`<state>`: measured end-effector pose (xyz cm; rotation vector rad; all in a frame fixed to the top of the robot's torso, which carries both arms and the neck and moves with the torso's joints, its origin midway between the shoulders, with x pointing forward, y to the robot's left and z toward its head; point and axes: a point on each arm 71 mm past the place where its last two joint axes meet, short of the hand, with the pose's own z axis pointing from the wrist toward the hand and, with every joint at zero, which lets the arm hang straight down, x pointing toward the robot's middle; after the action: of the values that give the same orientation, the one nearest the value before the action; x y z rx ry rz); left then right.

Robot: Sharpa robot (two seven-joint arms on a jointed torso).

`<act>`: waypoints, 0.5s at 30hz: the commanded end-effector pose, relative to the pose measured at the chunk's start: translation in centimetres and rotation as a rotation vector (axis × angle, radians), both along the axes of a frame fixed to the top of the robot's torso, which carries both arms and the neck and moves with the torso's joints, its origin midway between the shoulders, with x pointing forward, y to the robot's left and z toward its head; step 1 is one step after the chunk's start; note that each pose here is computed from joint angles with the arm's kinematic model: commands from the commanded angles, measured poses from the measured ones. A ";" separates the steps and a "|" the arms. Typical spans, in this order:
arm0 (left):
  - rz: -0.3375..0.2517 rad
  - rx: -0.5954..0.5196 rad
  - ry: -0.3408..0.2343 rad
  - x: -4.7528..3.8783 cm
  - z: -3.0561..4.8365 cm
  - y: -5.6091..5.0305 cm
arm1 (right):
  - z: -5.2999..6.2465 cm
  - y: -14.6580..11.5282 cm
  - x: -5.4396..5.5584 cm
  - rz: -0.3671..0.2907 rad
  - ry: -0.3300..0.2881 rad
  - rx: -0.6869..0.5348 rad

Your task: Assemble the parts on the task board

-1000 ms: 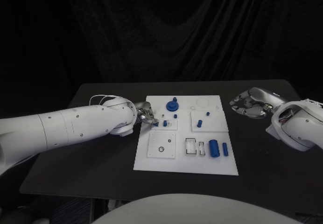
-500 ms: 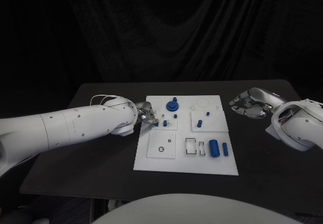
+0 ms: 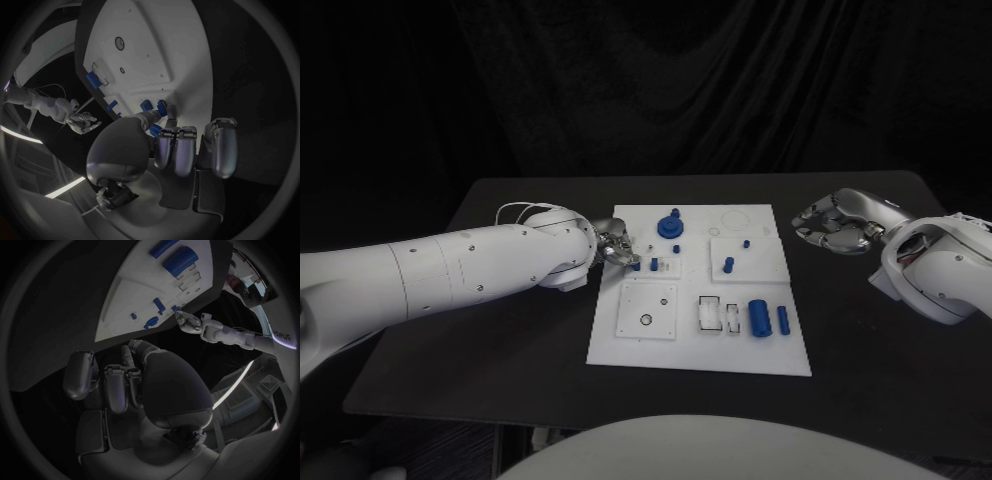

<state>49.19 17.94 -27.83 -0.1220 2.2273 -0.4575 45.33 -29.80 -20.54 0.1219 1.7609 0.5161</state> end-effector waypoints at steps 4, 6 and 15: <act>-0.040 0.007 0.047 -0.59 -0.64 -0.5 | -0.2 -0.1 -0.1 -0.016 0.022 0.006; -0.042 0.006 0.049 -0.62 -0.67 -0.5 | -0.2 -0.1 -0.1 -0.016 0.022 0.006; -0.051 -0.002 0.048 -0.56 -0.73 -0.5 | -0.2 -0.1 -0.1 -0.016 0.024 0.005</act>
<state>49.21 17.96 -27.86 -0.1096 2.2393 -0.4583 45.32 -29.82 -20.58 0.1352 1.7677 0.5206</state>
